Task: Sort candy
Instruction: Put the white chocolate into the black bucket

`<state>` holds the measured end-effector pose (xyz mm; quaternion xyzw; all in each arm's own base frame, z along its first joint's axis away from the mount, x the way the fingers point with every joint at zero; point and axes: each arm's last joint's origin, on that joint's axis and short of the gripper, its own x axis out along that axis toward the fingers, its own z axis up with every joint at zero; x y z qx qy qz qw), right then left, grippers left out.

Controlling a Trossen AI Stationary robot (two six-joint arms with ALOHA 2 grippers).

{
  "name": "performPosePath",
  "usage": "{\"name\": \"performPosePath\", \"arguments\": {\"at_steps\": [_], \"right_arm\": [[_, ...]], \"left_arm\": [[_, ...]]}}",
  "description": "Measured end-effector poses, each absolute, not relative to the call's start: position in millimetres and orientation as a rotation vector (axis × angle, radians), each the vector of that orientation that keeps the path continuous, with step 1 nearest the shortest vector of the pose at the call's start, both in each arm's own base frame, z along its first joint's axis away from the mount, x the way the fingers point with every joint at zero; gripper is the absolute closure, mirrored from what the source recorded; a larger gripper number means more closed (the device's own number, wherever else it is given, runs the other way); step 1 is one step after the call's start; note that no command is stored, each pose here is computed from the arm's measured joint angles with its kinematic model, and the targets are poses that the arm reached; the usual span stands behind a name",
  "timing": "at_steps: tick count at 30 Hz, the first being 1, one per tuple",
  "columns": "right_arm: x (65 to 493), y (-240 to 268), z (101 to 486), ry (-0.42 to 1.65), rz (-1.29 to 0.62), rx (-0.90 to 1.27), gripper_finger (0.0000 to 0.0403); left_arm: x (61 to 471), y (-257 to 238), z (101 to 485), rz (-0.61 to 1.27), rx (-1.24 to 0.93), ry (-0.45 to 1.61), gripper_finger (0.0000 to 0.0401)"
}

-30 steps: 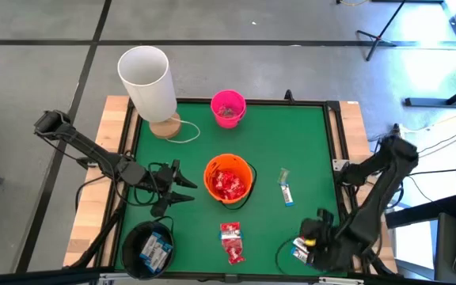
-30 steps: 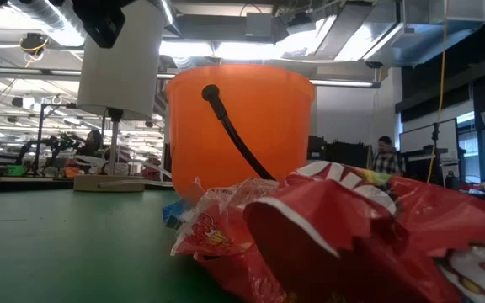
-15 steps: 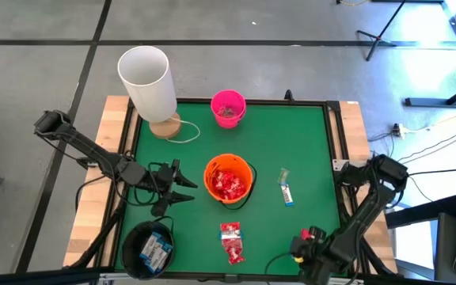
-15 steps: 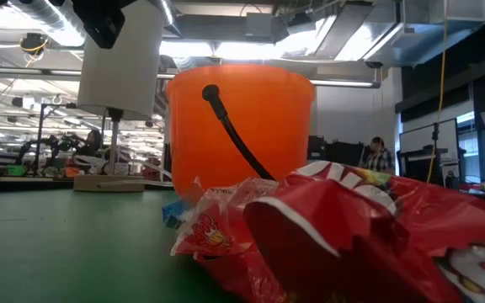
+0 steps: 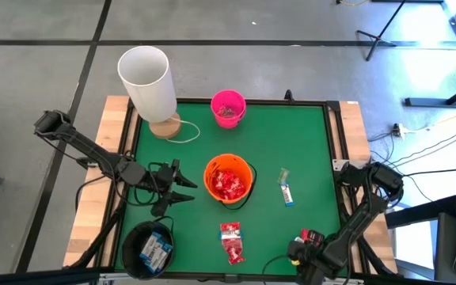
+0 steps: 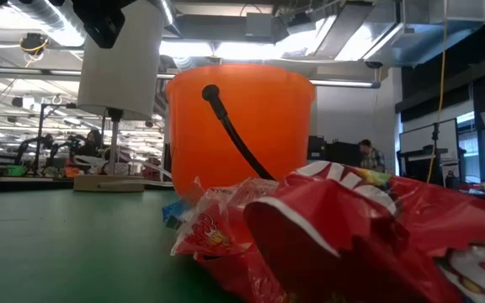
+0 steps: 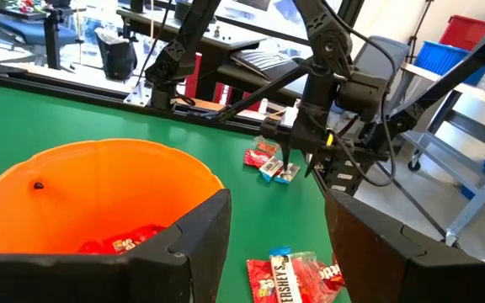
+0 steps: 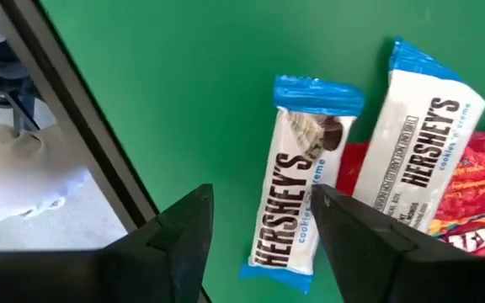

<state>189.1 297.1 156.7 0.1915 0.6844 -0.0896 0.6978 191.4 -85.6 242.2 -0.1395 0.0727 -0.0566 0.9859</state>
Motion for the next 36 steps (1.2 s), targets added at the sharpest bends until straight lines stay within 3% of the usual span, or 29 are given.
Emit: {"name": "performPosePath", "arguments": {"at_steps": [11,21,36], "right_arm": [[180,283,139,1.577,-0.300,0.422,0.0211],[177,278,148,1.571,-0.304,0.418,0.0326],[192,272,189,1.391,-0.253,0.443,0.0322]], "left_arm": [[191,-86,242,-0.115,-0.280,0.147,0.0217],[191,-86,242,-0.112,-0.280,0.146,0.0217],[191,-86,242,-0.111,-0.284,0.146,0.0217]]}}
